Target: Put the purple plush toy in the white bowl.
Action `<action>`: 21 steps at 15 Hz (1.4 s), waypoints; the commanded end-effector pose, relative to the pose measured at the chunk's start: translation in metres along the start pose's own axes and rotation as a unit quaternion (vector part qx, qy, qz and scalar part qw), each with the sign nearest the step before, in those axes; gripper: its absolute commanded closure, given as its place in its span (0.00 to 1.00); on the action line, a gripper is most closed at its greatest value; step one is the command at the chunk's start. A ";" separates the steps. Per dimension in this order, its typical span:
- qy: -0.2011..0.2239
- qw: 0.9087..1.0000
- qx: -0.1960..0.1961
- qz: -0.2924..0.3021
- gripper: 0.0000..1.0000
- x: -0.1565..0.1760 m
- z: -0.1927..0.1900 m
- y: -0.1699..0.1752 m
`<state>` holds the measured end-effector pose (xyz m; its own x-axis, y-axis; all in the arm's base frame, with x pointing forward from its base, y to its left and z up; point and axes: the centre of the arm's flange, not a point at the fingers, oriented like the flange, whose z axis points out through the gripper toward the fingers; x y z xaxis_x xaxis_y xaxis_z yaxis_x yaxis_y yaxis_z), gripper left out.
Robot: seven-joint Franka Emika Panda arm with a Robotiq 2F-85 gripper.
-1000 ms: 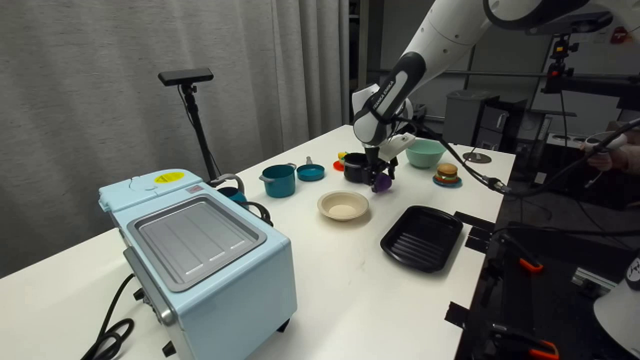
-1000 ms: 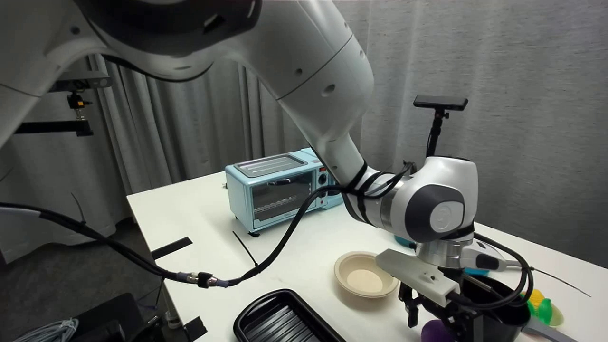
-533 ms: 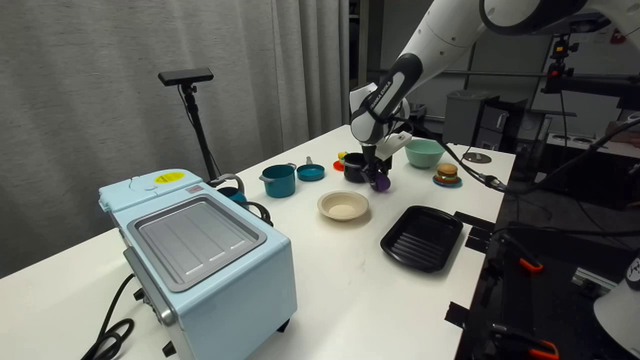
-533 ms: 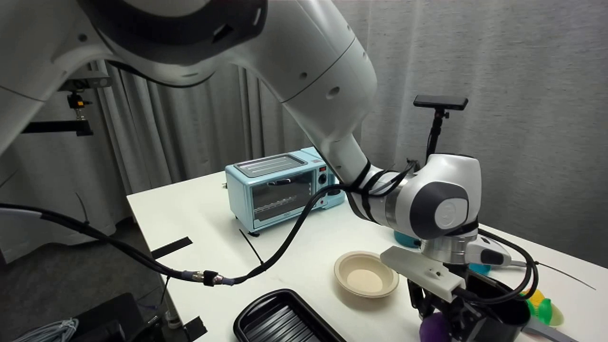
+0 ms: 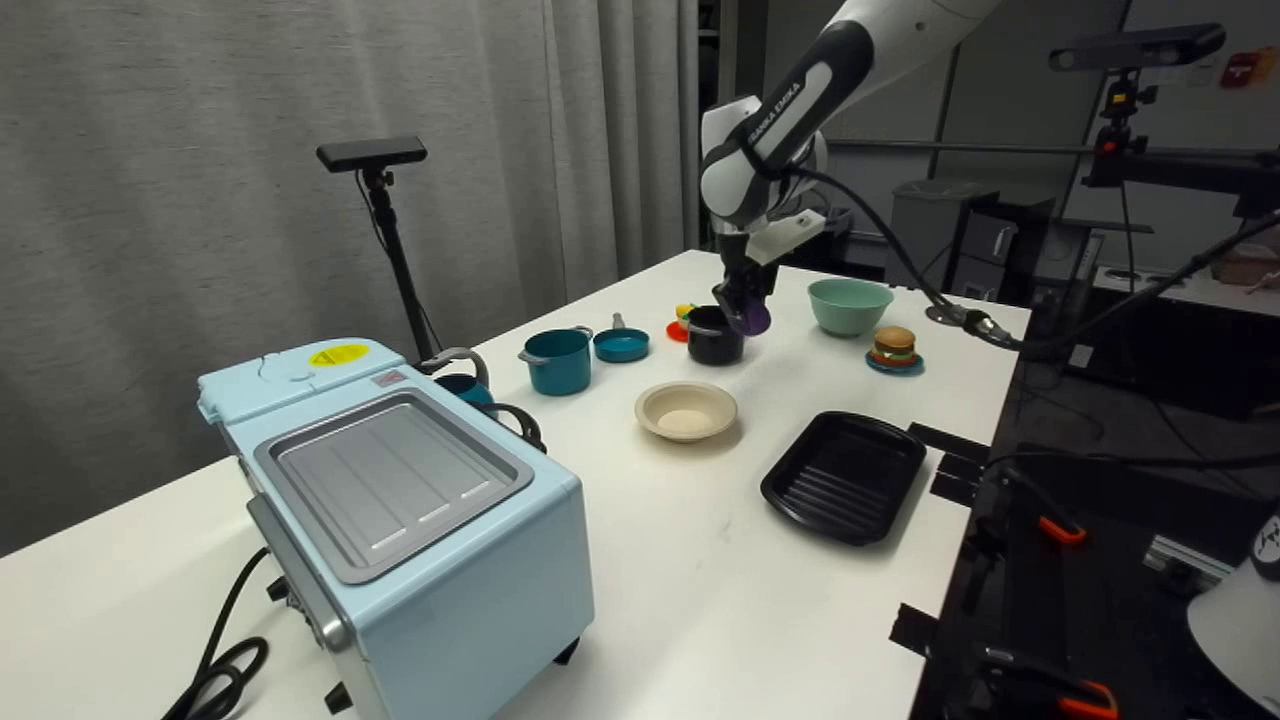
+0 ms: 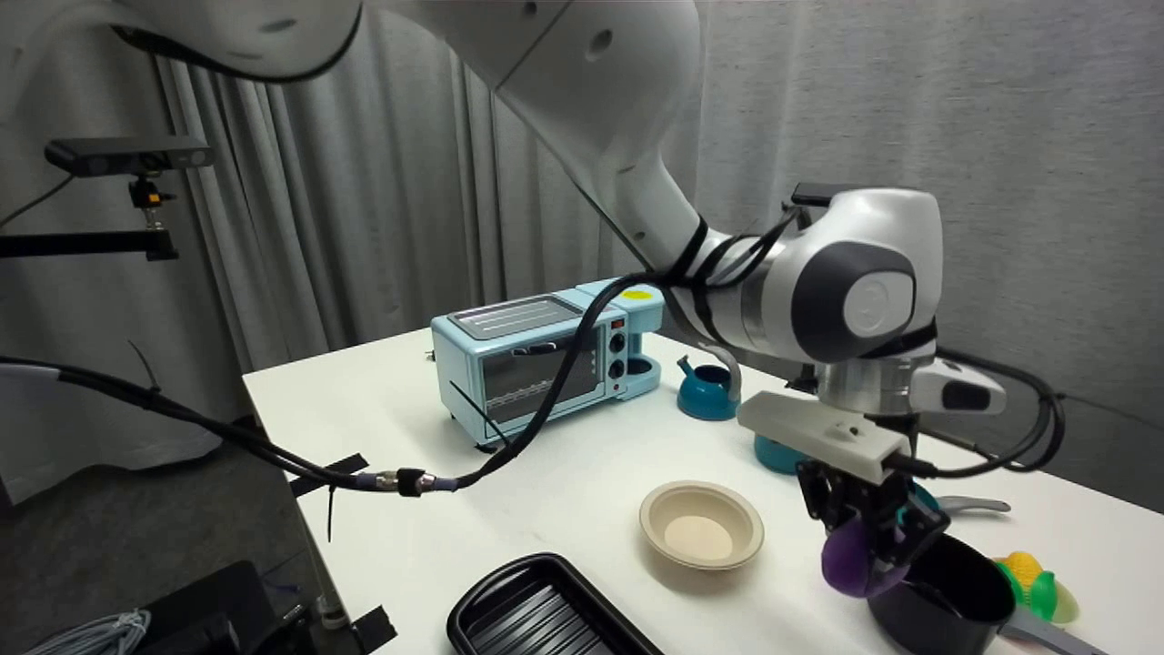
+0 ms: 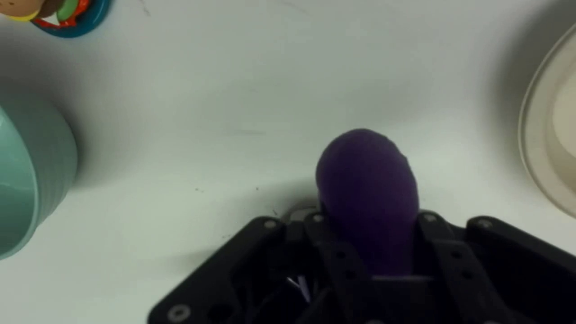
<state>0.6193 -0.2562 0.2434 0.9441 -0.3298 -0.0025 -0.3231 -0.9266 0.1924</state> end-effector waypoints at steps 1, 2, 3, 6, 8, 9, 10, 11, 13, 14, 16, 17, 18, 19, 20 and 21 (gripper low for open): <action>0.036 0.999 0.030 0.003 0.93 -0.003 -0.055 -0.021; 0.042 0.998 0.044 -0.001 0.93 -0.003 -0.065 -0.032; 0.049 0.997 0.054 -0.005 0.93 -0.003 -0.074 -0.042; 0.057 0.995 0.082 -0.020 0.93 -0.009 -0.089 -0.077; 0.055 0.994 0.090 -0.031 0.93 -0.016 -0.088 -0.100; 0.052 0.994 0.094 -0.037 0.93 -0.020 -0.085 -0.110; 0.047 0.993 0.097 -0.039 0.93 -0.024 -0.080 -0.120; 0.038 0.993 0.099 -0.044 0.93 -0.028 -0.073 -0.130; 0.021 0.993 0.101 -0.054 0.93 -0.039 -0.059 -0.147; 0.014 0.993 0.099 -0.058 0.93 -0.044 -0.052 -0.154; 0.002 0.994 0.087 -0.063 0.93 -0.054 -0.034 -0.168; -0.002 0.995 0.083 -0.062 0.93 -0.058 -0.026 -0.173; -0.005 0.995 0.078 -0.062 0.93 -0.062 -0.017 -0.179; -0.008 0.996 0.073 -0.059 0.93 -0.065 -0.007 -0.184; -0.009 0.996 0.066 -0.056 0.93 -0.067 0.002 -0.188; -0.011 0.997 0.060 -0.053 0.93 -0.068 0.013 -0.192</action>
<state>0.6202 -0.0654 0.2184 0.9770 -0.2079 -0.0471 -0.2067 -0.9779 0.0305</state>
